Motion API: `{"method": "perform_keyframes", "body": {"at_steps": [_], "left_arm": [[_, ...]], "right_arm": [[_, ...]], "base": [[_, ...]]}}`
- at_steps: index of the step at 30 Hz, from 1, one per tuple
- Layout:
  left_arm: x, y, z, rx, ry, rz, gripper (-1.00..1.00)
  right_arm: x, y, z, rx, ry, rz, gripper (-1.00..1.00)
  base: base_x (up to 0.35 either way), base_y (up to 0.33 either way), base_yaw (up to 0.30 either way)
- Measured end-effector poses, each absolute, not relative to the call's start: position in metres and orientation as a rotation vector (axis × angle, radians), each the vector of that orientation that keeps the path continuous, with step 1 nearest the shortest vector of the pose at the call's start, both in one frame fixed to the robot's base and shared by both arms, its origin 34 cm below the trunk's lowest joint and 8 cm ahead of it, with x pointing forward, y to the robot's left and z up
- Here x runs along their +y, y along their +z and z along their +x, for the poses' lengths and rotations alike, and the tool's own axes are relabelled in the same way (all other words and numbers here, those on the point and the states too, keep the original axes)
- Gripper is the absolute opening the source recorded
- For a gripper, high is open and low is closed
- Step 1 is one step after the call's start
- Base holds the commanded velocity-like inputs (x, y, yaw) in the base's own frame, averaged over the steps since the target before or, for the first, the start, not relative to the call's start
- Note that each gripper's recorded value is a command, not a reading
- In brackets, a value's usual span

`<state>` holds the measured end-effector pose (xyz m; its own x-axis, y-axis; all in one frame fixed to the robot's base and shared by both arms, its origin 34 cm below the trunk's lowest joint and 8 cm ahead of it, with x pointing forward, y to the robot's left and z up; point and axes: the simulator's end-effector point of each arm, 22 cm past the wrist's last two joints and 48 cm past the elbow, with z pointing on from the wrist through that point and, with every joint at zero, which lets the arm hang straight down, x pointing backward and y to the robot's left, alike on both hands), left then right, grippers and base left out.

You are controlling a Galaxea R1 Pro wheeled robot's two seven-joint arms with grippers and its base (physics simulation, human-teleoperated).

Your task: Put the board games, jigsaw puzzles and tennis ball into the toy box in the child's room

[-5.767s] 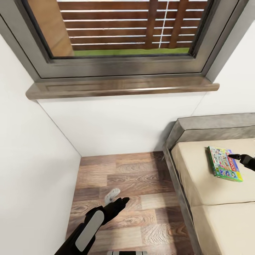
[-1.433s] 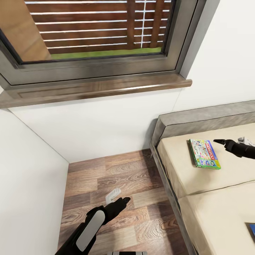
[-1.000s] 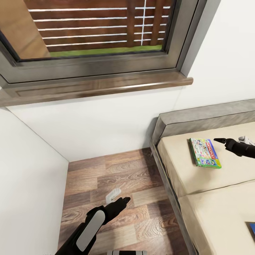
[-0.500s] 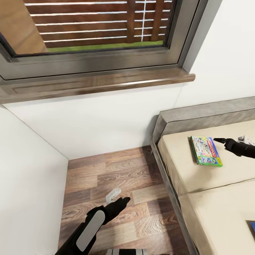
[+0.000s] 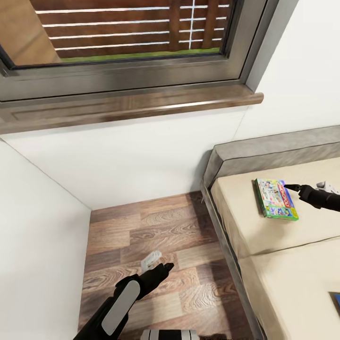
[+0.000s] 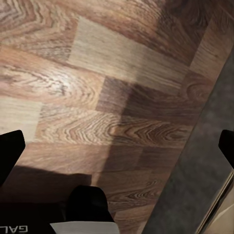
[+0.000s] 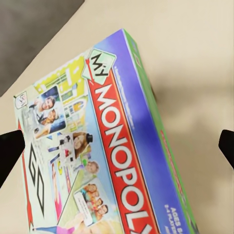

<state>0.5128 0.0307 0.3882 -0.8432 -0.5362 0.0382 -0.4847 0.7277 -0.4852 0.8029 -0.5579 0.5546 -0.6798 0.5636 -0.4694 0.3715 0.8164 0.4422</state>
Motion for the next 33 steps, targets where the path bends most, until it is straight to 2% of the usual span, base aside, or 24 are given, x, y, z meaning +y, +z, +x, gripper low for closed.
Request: {"method": "perform_keyframes", "body": {"at_steps": [33], "left_arm": [[0.031,0.378,0.504,2.845,-0.743,-0.852,1.00]], "right_arm": [[-0.556,0.534,0.796,2.422,0.416,0.698,1.00]], "base": [[0.000,0.000,0.000]]}}
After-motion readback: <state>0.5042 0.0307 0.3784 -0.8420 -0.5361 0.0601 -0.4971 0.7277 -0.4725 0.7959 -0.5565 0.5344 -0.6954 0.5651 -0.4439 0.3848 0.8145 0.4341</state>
